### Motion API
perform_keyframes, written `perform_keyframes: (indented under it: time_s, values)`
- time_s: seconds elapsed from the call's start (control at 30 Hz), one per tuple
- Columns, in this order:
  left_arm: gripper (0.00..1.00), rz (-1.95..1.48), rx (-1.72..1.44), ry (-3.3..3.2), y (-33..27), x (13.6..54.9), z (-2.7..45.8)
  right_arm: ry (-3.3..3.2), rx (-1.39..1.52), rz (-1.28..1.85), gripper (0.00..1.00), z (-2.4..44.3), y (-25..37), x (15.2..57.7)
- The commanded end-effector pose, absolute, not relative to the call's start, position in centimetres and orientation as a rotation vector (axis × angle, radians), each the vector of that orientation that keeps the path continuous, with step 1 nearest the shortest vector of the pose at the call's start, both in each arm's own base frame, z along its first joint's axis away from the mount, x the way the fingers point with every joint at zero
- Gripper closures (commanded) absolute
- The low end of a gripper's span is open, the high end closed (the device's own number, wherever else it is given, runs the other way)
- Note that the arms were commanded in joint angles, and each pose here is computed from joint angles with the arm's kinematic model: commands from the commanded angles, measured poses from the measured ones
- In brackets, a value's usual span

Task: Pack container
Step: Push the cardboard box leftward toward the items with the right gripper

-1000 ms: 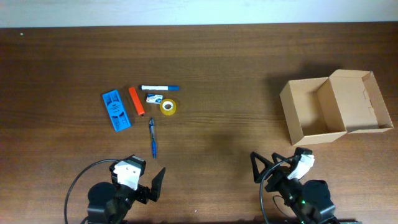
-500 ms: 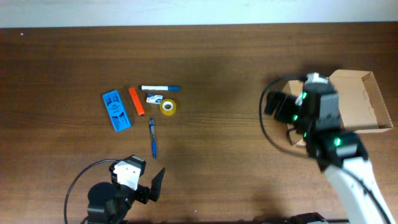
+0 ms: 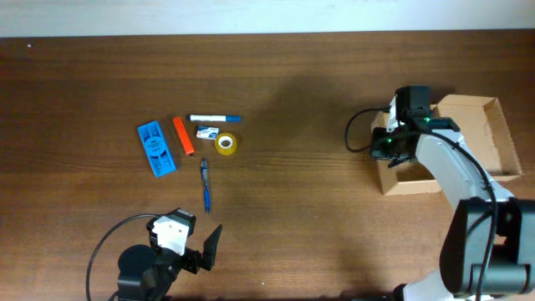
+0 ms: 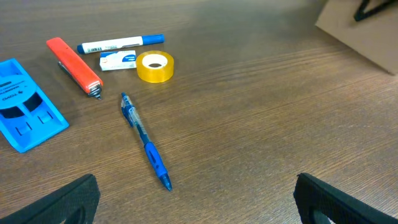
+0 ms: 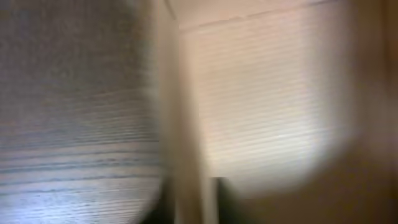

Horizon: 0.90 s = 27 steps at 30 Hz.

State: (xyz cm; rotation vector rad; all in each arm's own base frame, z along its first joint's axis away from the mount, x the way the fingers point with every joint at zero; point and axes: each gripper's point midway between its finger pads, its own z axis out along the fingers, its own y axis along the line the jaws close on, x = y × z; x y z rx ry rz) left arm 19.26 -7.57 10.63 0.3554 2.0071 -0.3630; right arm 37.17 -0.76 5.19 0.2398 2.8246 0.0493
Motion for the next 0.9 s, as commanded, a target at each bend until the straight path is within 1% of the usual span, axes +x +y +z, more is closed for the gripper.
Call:
perform_keyframes:
  time_s: [0.0,0.1,0.2,0.3,0.37,0.4,0.47,0.53,0.6,0.7,0.87]
  values:
    - [0.01,-0.367,0.349,2.002,-7.6,19.3,10.7,2.799,0.233,0.045,0.96,6.0,-1.0,37.8]
    - [0.01,-0.367,0.349,2.002,-7.6,19.3,10.7,2.805,0.211,0.049,0.96,7.0,-0.4,37.9]
    - [0.01,-0.367,0.349,2.001,-7.6,19.3,10.7,2.786,0.094,0.069,0.96,9.7,2.6,39.0]
    - [0.01,-0.367,0.349,2.001,-7.6,19.3,10.7,2.730,-0.234,0.079,0.96,12.3,7.8,39.7]
    - [0.01,-0.367,0.349,2.001,-7.6,19.3,10.7,2.662,-0.545,0.076,0.96,13.2,11.9,39.3]
    - [0.01,-0.367,0.349,2.001,-7.6,19.3,10.7,2.601,-0.789,0.092,0.96,13.2,14.6,38.3]
    - [0.01,-0.367,0.349,2.001,-7.6,19.3,10.7,2.465,-1.185,0.163,0.96,13.0,18.6,35.9]
    - [0.01,-0.367,0.349,2.001,-7.6,19.3,10.7,2.375,-1.411,0.190,0.96,12.8,20.3,34.1]
    - [0.01,-0.367,0.349,2.001,-7.6,19.3,10.7,2.268,-1.653,0.299,0.96,12.5,21.9,31.2]
    - [0.01,-0.367,0.349,2.001,-7.6,19.3,10.7,2.165,-1.855,0.414,0.96,12.4,22.3,28.5]
    - [0.01,-0.367,0.349,2.001,-7.6,19.3,10.7,2.102,-1.941,0.412,0.96,12.3,22.1,28.0]
